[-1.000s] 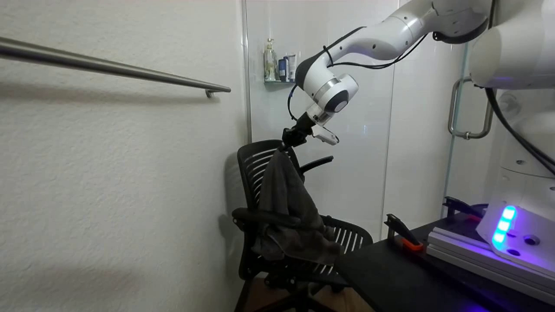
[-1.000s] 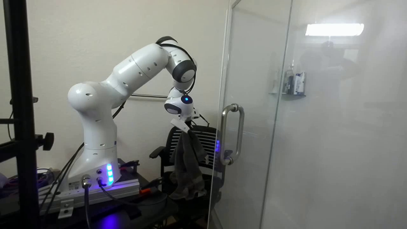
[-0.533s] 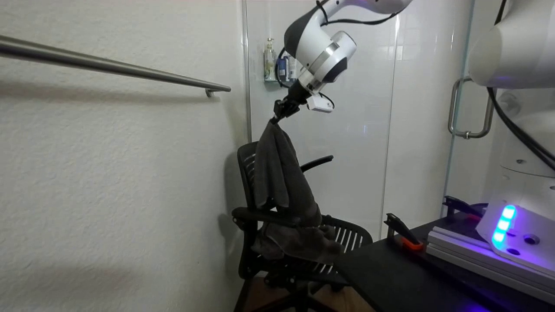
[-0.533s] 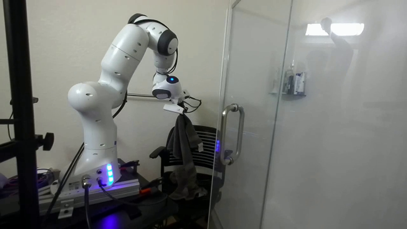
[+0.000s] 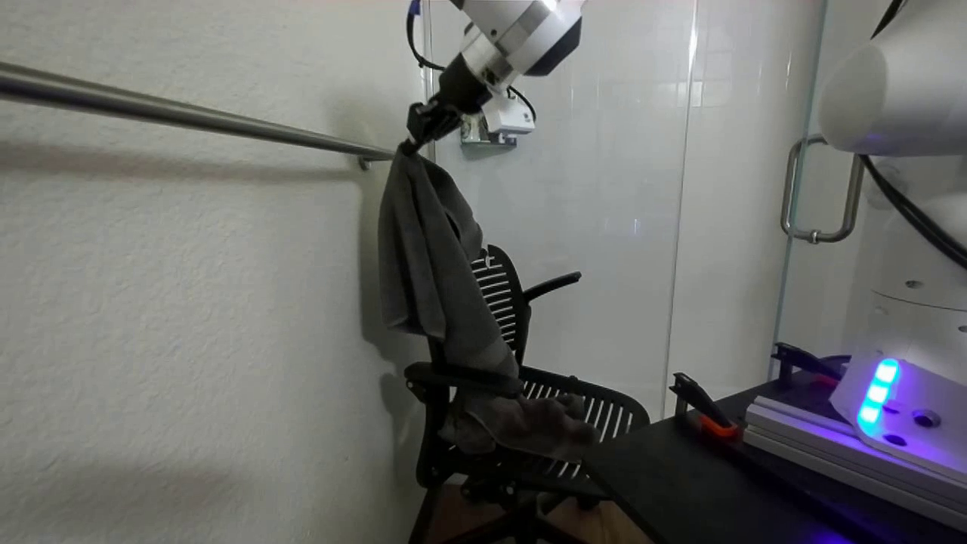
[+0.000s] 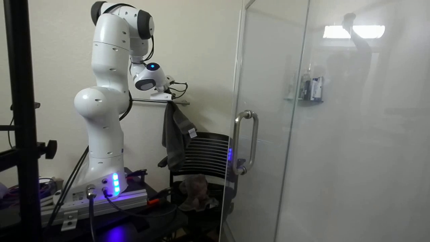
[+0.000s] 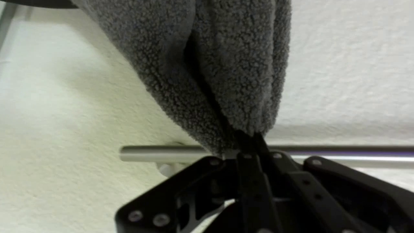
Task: Remove the towels from the black chair and put them on the floor
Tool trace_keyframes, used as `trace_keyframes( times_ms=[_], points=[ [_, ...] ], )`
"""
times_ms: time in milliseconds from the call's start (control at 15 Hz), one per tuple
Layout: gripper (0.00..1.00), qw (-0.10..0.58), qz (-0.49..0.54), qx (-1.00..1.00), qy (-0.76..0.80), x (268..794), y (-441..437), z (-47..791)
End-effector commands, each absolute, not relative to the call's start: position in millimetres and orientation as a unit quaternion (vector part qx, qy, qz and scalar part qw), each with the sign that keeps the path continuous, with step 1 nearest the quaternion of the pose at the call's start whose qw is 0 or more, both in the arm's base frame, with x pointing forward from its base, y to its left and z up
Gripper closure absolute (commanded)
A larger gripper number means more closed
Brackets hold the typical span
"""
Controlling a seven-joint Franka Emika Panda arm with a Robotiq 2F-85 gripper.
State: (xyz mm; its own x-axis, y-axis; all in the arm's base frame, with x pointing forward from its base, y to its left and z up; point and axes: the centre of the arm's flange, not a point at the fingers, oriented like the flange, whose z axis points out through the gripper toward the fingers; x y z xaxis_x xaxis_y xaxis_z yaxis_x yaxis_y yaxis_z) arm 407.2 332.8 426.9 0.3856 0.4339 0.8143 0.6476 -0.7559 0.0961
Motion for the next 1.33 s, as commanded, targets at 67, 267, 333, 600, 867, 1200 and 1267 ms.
trace_keyframes(
  times_ms=[67,267,333,600,867,1200,1267],
  points=[
    [0.99,0.19,-0.436,-0.823,-0.312,338,403,497],
    [0.99,0.243,-0.373,-0.858,-0.256,300,442,518],
    [0.99,0.245,-0.357,-0.87,-0.235,293,443,522],
    [0.99,0.214,-0.328,-0.906,-0.159,303,400,497],
    [0.59,0.177,-0.258,-0.946,-0.089,298,361,476],
    [0.23,0.103,-0.2,-0.974,0.021,269,293,481],
    [0.15,0.083,-0.203,-0.975,0.043,266,267,476]
  ],
)
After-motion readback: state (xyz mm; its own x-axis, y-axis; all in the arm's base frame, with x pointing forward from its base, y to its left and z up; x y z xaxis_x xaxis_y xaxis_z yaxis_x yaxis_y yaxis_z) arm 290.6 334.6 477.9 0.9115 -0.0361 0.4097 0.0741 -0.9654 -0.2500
